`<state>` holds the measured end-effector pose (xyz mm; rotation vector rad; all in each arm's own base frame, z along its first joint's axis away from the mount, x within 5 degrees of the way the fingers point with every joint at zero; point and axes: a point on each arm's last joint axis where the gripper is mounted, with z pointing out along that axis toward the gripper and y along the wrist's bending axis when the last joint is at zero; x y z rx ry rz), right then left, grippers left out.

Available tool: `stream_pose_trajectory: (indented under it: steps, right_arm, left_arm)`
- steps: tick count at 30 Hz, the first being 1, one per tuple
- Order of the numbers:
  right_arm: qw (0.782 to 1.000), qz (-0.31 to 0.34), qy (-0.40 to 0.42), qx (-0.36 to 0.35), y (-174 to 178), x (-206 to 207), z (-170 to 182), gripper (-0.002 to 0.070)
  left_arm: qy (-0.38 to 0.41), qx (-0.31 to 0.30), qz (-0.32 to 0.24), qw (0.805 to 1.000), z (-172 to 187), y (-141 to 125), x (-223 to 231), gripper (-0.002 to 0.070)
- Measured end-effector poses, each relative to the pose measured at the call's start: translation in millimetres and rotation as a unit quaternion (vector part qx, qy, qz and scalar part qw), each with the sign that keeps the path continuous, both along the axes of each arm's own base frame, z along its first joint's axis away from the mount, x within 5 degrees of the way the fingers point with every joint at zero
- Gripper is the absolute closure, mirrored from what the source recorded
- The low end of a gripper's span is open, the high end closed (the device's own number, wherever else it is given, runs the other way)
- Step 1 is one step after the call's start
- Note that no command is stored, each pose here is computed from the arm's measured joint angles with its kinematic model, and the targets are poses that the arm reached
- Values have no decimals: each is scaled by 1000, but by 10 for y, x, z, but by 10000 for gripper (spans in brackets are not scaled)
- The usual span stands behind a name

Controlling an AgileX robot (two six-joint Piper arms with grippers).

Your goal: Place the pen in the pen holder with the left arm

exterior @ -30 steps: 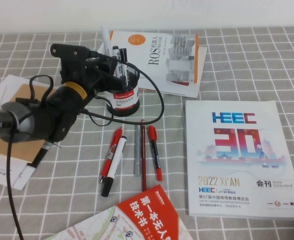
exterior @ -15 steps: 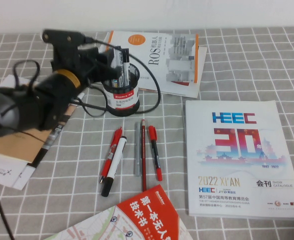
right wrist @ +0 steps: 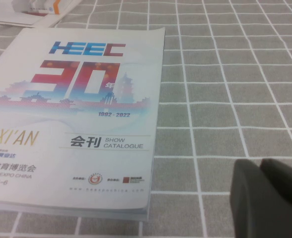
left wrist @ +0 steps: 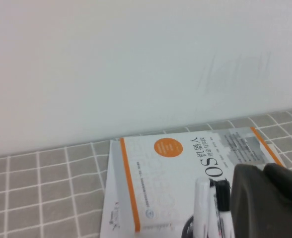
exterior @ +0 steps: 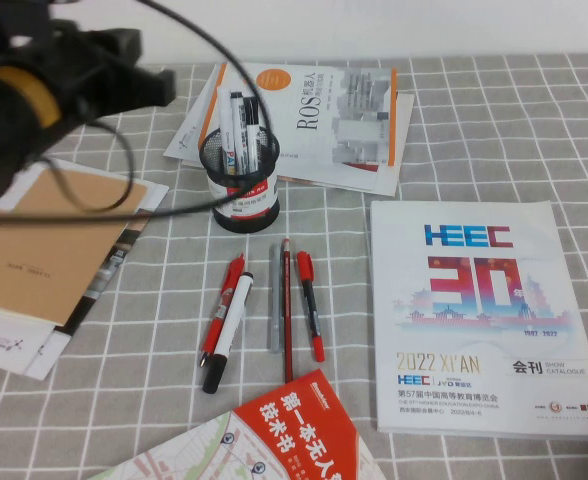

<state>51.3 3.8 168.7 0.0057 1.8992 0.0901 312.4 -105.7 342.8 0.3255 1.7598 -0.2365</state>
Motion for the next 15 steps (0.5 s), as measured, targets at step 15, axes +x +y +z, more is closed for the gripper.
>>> stream_pose_trajectory:
  steps: [15]
  right_arm:
    - [1000,0,0,0,0,0,0,688]
  left_arm:
    - [-3,-16,47,999,-112,592,-1545,677]
